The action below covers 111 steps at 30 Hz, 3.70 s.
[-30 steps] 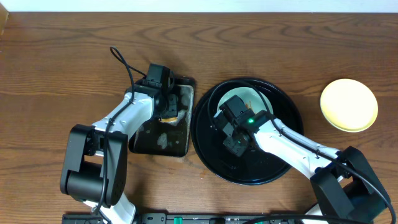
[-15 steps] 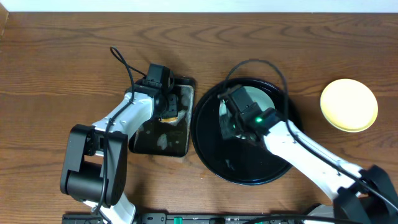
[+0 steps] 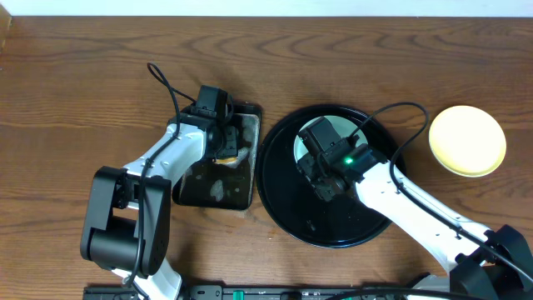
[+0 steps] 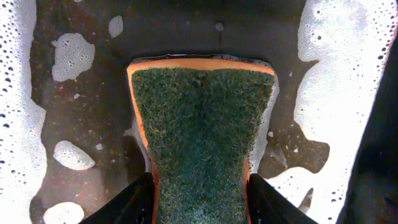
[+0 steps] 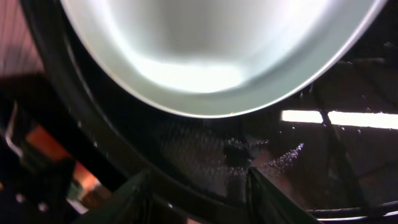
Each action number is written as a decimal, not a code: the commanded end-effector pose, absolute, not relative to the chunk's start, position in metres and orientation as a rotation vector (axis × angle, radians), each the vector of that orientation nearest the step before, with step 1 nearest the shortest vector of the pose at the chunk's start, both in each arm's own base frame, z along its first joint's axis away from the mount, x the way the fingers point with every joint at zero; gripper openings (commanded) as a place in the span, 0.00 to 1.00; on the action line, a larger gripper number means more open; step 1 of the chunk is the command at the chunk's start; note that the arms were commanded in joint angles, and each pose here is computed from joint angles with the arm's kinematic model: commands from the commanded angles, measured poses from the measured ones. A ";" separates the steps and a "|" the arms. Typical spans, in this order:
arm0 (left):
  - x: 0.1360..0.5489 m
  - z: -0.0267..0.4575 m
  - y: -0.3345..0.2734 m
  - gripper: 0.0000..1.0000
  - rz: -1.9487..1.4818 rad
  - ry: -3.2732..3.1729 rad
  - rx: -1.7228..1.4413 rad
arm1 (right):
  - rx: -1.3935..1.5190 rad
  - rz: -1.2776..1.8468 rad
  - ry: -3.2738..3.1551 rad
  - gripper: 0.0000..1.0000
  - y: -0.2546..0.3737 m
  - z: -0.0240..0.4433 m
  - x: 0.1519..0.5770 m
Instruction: Clean dirty plates on tray and stack at the side
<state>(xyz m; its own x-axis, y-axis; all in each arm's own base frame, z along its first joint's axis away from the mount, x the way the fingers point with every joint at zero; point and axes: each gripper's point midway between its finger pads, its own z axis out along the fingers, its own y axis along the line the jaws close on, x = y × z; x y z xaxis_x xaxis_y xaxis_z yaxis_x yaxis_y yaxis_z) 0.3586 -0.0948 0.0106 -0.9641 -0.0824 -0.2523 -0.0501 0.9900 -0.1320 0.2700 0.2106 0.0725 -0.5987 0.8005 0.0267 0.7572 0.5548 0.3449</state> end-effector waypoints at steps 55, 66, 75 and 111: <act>0.359 0.019 -0.094 0.49 -0.186 2.860 -0.109 | 1.337 -0.114 2.643 0.18 0.160 0.002 0.249; 0.358 0.018 -0.094 0.49 -0.185 2.863 -0.109 | 1.017 -0.244 2.674 0.01 0.141 0.008 0.260; 0.358 0.018 -0.094 0.49 -0.184 2.863 -0.109 | 0.512 -0.258 2.786 0.01 0.135 0.022 0.286; 0.358 0.018 -0.094 0.49 -0.184 2.863 -0.109 | -0.429 0.123 2.947 0.01 0.101 0.017 0.320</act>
